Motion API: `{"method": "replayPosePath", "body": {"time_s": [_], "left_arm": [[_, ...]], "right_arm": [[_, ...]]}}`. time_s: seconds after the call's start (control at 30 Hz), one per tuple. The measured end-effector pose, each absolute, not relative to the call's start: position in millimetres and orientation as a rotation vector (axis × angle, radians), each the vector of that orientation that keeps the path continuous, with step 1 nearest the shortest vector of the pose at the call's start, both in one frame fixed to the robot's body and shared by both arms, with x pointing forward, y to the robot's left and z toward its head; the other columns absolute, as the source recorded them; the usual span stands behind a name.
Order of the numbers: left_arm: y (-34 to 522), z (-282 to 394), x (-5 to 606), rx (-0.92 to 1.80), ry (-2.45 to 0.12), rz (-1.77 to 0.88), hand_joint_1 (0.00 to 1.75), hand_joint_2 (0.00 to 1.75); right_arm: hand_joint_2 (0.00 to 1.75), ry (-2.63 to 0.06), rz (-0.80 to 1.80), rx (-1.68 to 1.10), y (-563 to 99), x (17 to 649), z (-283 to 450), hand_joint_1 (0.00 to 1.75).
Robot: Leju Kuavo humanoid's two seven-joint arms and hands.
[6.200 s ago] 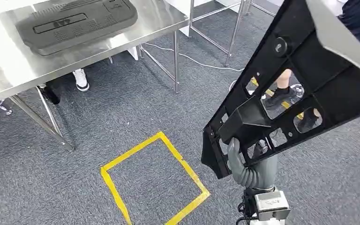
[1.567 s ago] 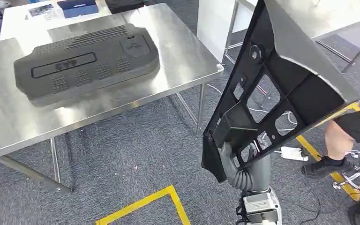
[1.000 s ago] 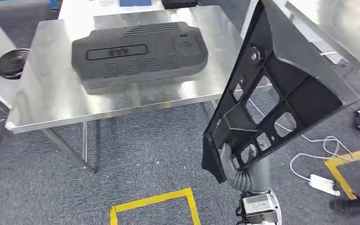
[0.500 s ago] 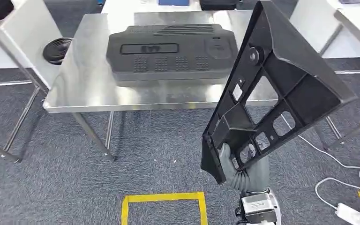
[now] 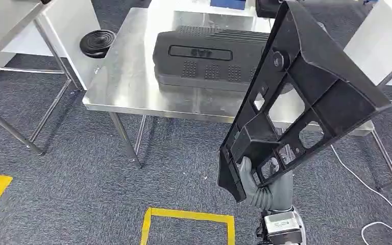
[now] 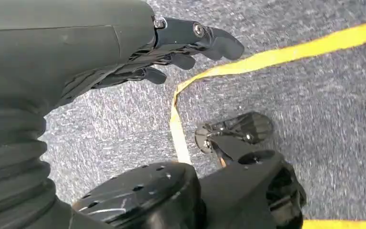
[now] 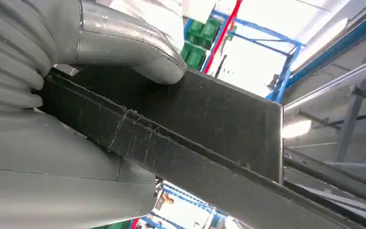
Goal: Take the parts from the cabinet and place them on the table.
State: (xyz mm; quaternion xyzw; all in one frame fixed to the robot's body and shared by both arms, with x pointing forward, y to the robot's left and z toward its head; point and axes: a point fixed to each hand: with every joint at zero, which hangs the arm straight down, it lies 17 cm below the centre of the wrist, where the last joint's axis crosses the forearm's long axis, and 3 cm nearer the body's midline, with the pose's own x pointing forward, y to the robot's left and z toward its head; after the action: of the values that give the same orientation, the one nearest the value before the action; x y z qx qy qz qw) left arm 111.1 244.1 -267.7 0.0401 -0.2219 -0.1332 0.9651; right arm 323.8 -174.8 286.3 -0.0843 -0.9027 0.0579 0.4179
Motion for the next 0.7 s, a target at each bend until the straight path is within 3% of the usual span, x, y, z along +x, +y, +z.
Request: {"method": "replayPosePath", "body": {"time_s": [0.33,0.53,0.7], "left_arm": [[244.0,-267.9,109.6,0.082,-0.449,-0.272,0.00,1.75],[244.5,-267.8,109.0,0.081,-0.451,-0.268,0.00,1.75],[245.1,-268.0,108.3,0.079,-0.449,-0.260,0.00,1.75]], "right_arm": [[1.75,-2.283,0.219,-0.368,-176.3,322.6,288.7,1.75],[1.75,-2.219,0.560,-1.179,-192.1,312.1,297.1,1.75],[1.75,-2.005,0.781,-1.459,-213.8,328.8,281.4,1.75]]}}
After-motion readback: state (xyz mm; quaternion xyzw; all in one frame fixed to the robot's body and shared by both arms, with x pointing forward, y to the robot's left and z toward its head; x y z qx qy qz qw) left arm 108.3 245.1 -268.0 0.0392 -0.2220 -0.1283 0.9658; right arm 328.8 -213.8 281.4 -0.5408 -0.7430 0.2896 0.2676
